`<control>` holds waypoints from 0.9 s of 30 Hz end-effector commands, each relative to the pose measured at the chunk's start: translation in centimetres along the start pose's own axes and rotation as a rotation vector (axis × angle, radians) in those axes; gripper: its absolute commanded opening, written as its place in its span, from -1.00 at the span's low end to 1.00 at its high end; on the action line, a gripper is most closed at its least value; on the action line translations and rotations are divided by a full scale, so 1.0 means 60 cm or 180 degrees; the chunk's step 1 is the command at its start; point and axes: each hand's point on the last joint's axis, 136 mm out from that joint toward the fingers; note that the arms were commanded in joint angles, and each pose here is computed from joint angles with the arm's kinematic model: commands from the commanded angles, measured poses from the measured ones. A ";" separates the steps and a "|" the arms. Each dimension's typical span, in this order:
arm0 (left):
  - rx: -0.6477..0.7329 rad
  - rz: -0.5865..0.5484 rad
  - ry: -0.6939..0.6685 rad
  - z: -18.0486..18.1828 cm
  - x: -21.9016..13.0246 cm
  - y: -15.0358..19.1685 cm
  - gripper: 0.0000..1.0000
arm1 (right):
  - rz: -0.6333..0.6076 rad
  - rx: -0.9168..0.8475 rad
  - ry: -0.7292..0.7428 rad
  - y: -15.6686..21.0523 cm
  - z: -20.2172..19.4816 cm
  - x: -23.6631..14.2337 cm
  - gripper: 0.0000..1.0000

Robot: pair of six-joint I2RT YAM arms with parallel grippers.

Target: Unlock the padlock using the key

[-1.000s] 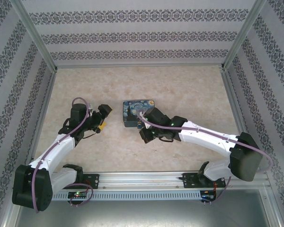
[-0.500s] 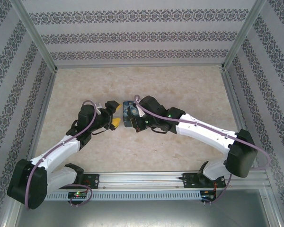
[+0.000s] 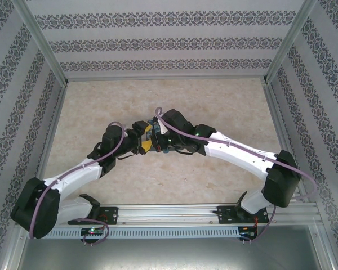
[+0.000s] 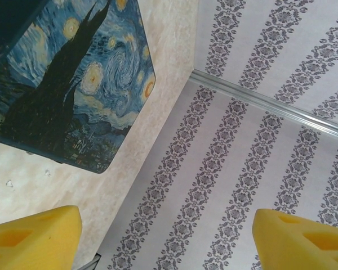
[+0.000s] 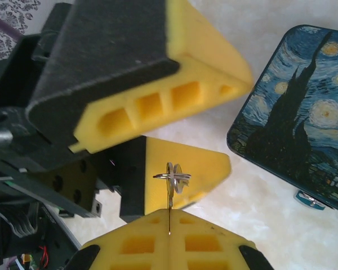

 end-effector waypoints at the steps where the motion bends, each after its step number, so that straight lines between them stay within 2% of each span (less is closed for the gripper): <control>1: -0.0063 -0.0007 0.0420 -0.068 0.008 0.005 0.57 | -0.0060 0.0056 -0.0118 -0.019 0.016 0.004 -1.00; 11: -0.0088 -0.0039 0.0409 -0.063 0.014 0.000 0.07 | -0.0058 0.0083 -0.0016 -0.007 -0.007 0.002 -1.00; 21: -0.0039 -0.0109 0.0341 -0.056 0.006 -0.003 0.01 | -0.0149 0.0131 0.0036 -0.014 -0.023 -0.014 -1.00; 27: -0.0021 -0.0121 0.0323 -0.053 0.006 -0.004 -0.15 | -0.0152 0.0146 0.0027 -0.014 -0.026 -0.016 -1.00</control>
Point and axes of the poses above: each hand's point on the last joint's axis, 136 mm out from that joint toward the fingers, its own x axis out along the fingers, its own z axis along the line the jaws close on, y = z × x, and after that the axes turned 10 degrees about x, right-handed
